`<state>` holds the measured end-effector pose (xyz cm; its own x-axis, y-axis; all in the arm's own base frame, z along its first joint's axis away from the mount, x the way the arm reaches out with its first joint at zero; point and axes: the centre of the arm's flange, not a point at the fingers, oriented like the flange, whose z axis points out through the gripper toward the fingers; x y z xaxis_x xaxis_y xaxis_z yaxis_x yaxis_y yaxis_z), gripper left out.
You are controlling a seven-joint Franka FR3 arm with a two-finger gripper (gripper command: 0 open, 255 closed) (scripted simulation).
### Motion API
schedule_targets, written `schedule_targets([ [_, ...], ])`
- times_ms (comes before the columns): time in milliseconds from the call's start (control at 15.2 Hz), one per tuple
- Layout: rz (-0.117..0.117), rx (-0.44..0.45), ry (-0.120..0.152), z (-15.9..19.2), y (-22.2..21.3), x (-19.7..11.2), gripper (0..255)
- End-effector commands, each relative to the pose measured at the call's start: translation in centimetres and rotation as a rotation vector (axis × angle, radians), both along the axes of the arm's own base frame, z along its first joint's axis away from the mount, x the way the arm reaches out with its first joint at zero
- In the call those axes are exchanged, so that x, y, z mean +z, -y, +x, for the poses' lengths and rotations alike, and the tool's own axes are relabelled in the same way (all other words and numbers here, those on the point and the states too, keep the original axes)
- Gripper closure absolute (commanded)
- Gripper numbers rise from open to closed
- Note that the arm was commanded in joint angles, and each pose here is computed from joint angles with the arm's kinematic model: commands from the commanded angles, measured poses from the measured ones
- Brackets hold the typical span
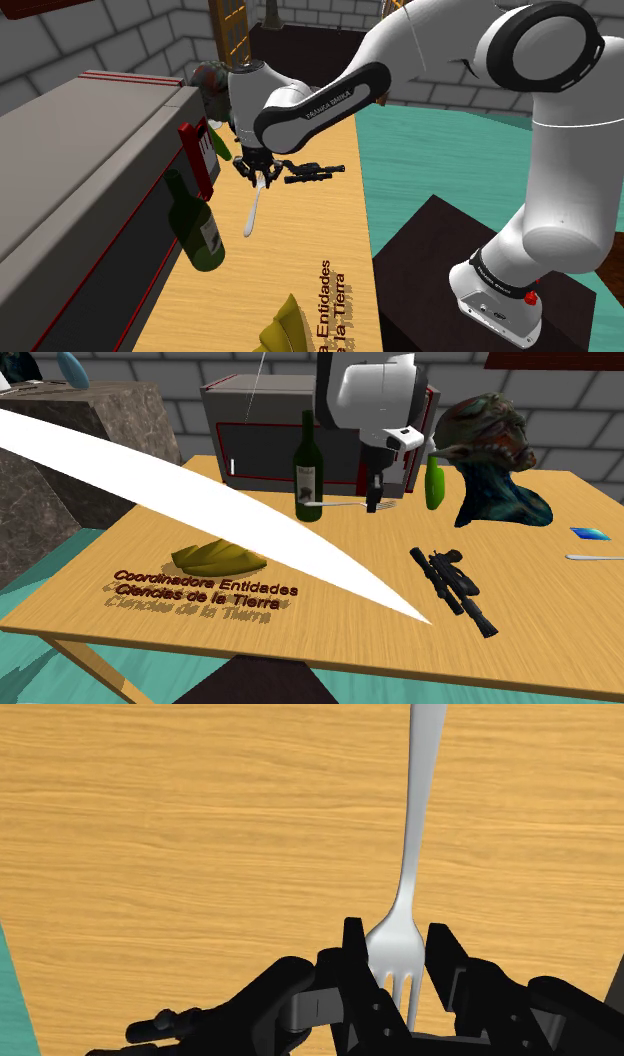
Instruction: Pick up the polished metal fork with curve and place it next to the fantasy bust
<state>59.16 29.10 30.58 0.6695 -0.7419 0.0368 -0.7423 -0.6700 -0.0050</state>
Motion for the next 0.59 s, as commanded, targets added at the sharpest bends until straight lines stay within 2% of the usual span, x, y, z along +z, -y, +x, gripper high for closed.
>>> schedule_targets([
  [0,0.000,0.000,0.000,0.1,0.0,-1.1,255],
  [528,0.000,0.000,0.000,0.1,0.0,-5.3,255],
])
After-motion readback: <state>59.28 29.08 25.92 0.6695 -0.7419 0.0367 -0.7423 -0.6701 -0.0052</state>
